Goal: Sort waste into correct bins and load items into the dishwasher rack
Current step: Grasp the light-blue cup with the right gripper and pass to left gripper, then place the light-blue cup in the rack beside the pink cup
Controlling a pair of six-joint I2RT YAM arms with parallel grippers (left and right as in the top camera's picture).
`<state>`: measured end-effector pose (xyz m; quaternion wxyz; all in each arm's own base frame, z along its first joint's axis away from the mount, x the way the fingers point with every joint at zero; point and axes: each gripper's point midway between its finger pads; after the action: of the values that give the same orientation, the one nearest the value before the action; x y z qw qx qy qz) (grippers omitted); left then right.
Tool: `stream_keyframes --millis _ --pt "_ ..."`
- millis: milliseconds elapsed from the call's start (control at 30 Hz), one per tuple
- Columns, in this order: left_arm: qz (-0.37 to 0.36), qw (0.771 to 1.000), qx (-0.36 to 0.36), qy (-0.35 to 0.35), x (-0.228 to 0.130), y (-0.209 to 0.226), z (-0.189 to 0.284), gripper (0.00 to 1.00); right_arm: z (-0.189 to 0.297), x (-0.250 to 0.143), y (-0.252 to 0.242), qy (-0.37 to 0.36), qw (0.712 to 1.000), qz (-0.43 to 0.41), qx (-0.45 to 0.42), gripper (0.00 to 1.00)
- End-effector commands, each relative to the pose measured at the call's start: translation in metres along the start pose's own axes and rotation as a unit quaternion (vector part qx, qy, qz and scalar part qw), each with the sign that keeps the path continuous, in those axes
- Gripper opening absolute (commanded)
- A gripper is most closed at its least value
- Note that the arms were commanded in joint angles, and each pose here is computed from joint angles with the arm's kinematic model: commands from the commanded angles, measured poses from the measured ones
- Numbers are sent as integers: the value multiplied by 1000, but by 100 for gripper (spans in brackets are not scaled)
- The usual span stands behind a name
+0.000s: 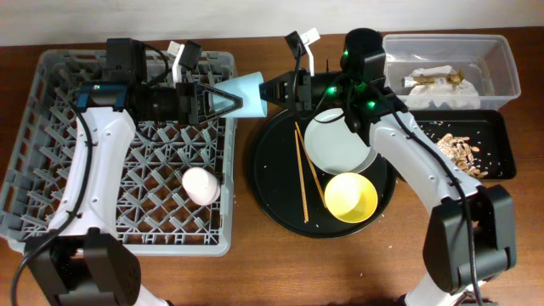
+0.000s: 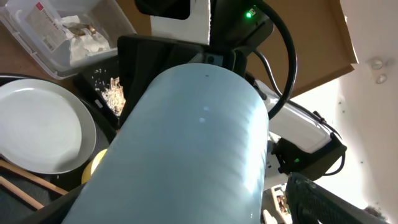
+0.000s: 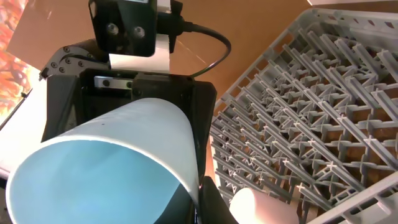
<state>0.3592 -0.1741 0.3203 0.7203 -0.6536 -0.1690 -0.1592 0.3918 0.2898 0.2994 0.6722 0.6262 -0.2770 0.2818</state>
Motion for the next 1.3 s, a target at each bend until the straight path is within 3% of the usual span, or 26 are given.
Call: stream_keyframes --millis 0,100,167,200,233,300,400,500,567,633,767,900,1067,1267 --pt "-18 1000 -5 1 2 -8 -1 63 -4 0 -6 -2 1000 3 -5 4" --pt "-19 1000 8 1 2 -4 -1 58 -4 -1 -6 -1 1000 1 -5 12" --pt "-19 999 35 1 2 6 0 56 -4 -1 -5 0 1000 1 -4 23" --pt "-20 999 41 1 3 8 0 56 -4 -1 -5 1 1000 6 -4 40" --pt "-22 999 47 -1 3 10 1 55 -3 -2 -5 2 1000 14 -3 72" --pt "-22 997 80 -12 8 21 11 55 5 2 -10 -5 1000 21 -11 97" --pt "-8 983 179 -40 15 57 45 55 32 -4 -47 -15 996 -26 -80 99" --pt "33 940 337 -28 1 105 74 55 72 -43 -110 1 961 -122 -250 98" --pt "82 883 463 -4 -21 136 102 54 104 -78 -144 26 904 -187 -383 98" --pt "98 839 535 12 -30 143 116 55 125 -96 -157 44 867 -209 -451 98" --pt "28 751 660 8 1 79 121 56 148 -114 -166 63 824 -223 -517 98" --pt "77 737 667 82 -24 122 84 56 163 -128 -170 80 795 -232 -554 98" --pt "162 705 671 161 -63 161 82 56 163 -128 -170 79 796 -231 -554 98" --pt "176 698 672 177 -69 170 82 56 163 -127 -170 79 796 -231 -554 98"
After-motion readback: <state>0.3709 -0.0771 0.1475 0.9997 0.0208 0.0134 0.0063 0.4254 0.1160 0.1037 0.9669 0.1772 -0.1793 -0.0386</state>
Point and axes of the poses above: each gripper's point midway between its finger pads, its own z axis back along the fingers, its own y axis along the line the jaws close on, x = y × z, and after that the axes turned 6 degrees about z, right-handed
